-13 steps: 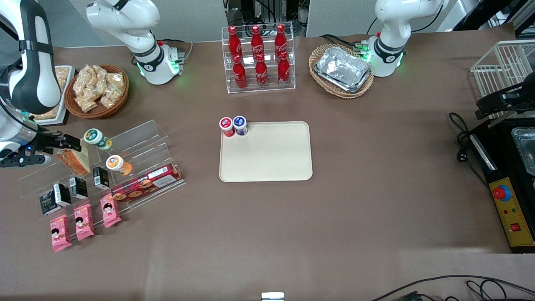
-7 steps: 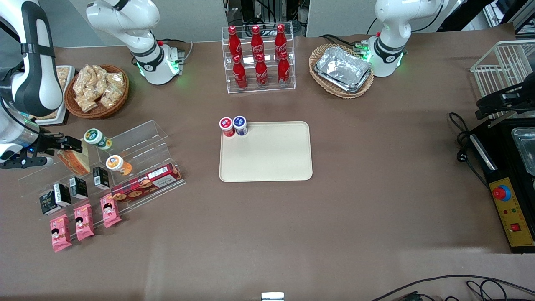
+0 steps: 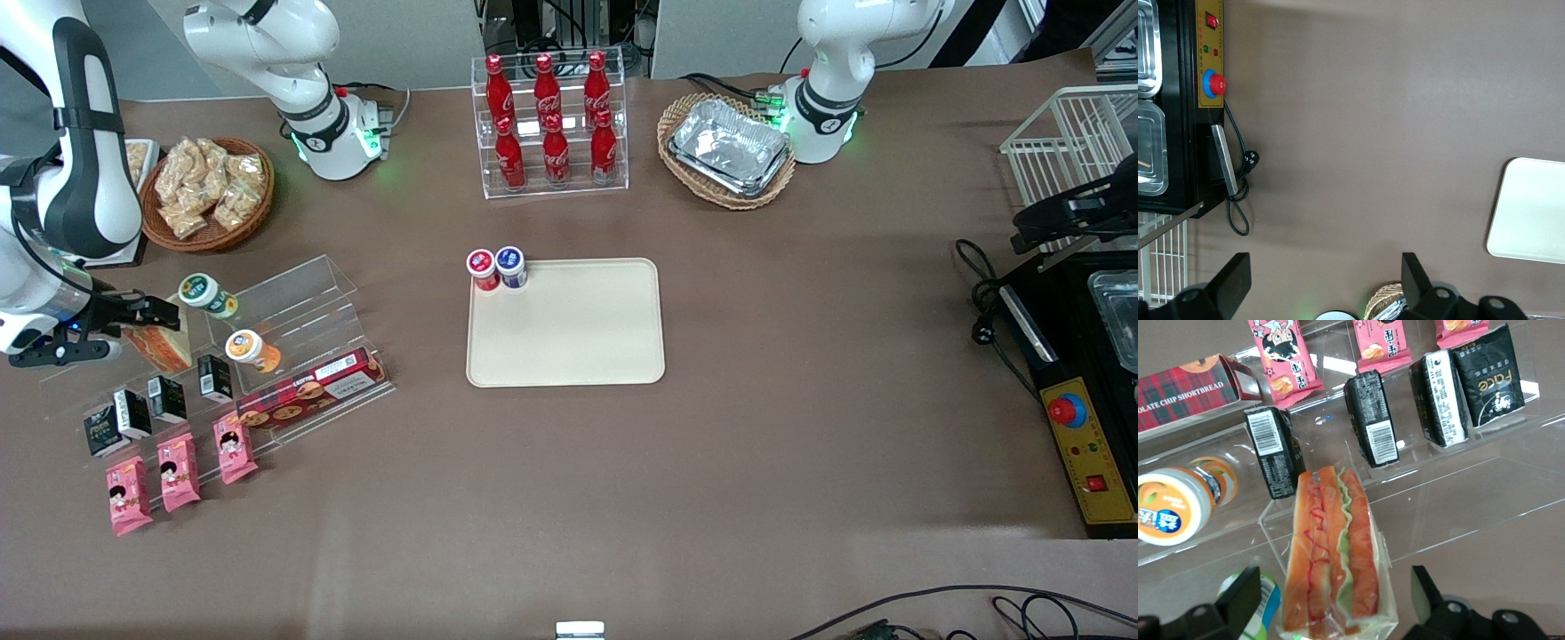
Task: Place sandwich on tray
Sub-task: 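Close the right gripper on the sandwich and lift it off the rack, then carry the held sandwich over the cream tray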
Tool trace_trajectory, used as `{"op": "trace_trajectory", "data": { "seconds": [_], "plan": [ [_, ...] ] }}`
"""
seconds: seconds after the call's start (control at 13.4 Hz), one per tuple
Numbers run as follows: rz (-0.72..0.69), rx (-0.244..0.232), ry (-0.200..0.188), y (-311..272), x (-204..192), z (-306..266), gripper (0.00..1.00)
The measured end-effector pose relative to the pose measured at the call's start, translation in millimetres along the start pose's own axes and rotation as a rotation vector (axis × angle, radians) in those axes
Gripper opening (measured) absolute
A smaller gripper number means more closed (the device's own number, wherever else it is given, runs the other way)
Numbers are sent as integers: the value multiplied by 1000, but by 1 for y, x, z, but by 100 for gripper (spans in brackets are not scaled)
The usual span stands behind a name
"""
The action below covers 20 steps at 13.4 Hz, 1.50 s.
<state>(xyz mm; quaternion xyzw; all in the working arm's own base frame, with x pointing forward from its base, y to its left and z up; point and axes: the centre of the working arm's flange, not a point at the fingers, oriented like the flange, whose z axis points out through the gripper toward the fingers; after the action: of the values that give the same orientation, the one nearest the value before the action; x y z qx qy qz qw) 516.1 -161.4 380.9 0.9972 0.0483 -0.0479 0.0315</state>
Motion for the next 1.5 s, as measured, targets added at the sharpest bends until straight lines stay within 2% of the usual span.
{"op": "trace_trajectory", "data": {
  "seconds": [0.3,0.37,0.6,0.75,0.82,0.9,1.2,1.5],
  "plan": [
    [4,2,-11,3,-2,6,99],
    [4,3,-11,7,-4,7,94],
    [-6,3,-11,13,-6,7,61],
    [-10,3,-10,13,-6,7,58],
    [-11,3,-9,13,-6,7,50],
    [-11,2,-8,13,-6,6,47],
    [-67,-2,-2,14,-2,-6,40],
    [-109,6,-43,3,12,-71,40]
  ]
}}
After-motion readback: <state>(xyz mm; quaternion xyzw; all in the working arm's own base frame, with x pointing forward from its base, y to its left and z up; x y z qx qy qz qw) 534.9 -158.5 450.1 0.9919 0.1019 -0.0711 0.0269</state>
